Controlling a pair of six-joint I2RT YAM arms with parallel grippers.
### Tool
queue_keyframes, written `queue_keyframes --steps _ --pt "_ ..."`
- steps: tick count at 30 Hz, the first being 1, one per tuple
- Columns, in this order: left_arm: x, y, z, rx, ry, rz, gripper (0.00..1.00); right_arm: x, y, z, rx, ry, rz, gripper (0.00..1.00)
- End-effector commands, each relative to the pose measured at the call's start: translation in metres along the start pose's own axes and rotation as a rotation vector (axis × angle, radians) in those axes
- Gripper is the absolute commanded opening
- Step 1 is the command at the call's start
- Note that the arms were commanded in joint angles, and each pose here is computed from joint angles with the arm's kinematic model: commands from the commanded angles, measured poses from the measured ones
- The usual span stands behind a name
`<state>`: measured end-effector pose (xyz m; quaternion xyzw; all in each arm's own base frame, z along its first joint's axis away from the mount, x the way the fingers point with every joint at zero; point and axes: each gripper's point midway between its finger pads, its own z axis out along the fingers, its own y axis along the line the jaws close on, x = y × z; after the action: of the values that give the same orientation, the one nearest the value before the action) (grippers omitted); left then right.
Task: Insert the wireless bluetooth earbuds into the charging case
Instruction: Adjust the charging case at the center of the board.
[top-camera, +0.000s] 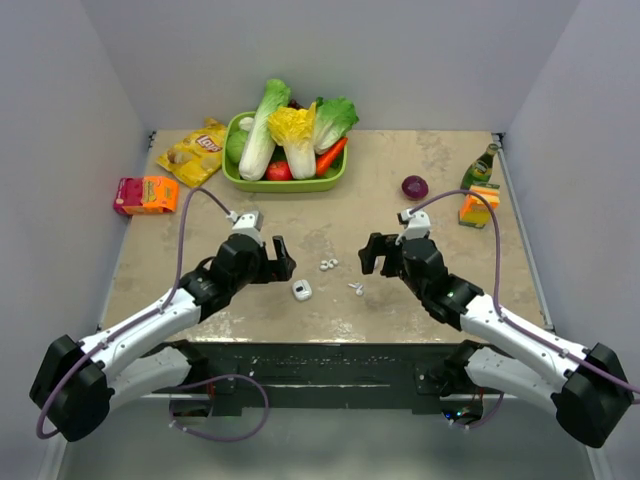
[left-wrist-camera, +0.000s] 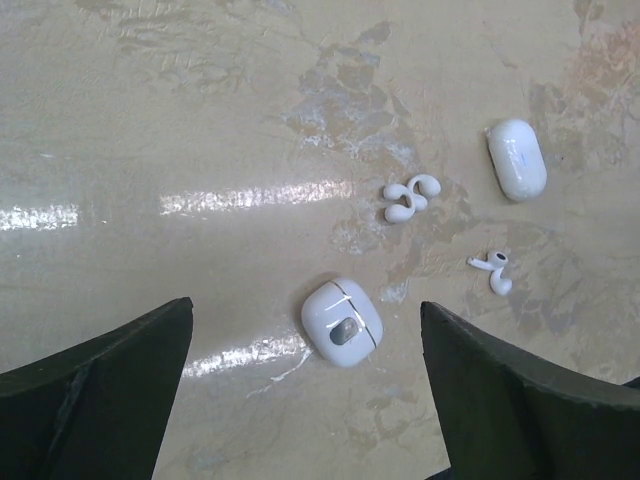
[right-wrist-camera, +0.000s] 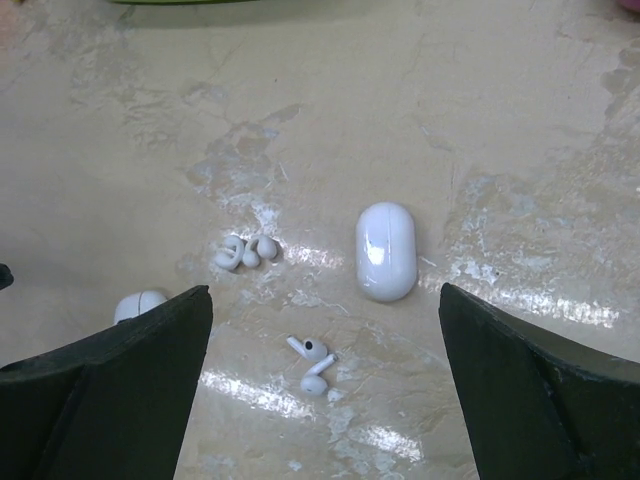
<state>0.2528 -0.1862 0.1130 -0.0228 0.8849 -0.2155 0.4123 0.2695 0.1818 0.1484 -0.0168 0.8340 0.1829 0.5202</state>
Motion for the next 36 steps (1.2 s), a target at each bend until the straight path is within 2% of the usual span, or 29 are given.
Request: queue_keyframes --steps 1,3,5,7,8,10,11,13,14,24,36 --pt "-0.006 -0.013 -0.008 0.048 -0.063 0.063 1.00 -0.001 0.007 -0.005 -0.049 -0.002 -0.008 0.98" --pt "0.002 -0.022 -0.013 0.055 -0.071 0.106 0.99 -0.001 0.010 -0.005 -0.067 -0.001 -0.012 0.98" --pt "0.007 -0.013 -0.014 -0.017 -0.086 0.112 0.97 0.000 0.016 -0.005 -0.102 0.002 -0.014 0.98" --pt "0.019 -0.011 -0.015 -0.046 -0.071 0.115 0.87 0.003 0.017 -0.005 -0.115 0.005 -0.016 0.98" --pt "0.024 -0.012 -0.016 -0.050 -0.062 0.113 0.74 0.003 0.018 -0.005 -0.120 0.002 -0.016 0.98" --pt "0.034 -0.001 -0.016 -0.089 -0.049 0.082 0.59 0.004 0.018 -0.005 -0.122 0.005 -0.015 0.97" --pt "0.037 0.003 -0.016 -0.100 -0.046 0.068 0.34 0.004 0.019 -0.005 -0.123 0.007 -0.015 0.97" --pt "0.047 0.013 -0.018 -0.123 -0.040 0.027 0.04 0.005 0.018 -0.005 -0.122 0.008 -0.014 0.97" --pt "0.050 0.017 -0.019 -0.129 -0.038 0.010 0.00 0.004 0.018 -0.005 -0.120 0.007 -0.013 0.97" --pt "0.096 0.022 -0.001 -0.075 0.063 0.012 0.00 0.005 0.020 -0.007 -0.128 0.012 0.000 0.96" --pt "0.100 0.006 0.014 -0.025 0.072 0.039 0.00 0.010 0.019 -0.007 -0.129 0.021 0.014 0.95"
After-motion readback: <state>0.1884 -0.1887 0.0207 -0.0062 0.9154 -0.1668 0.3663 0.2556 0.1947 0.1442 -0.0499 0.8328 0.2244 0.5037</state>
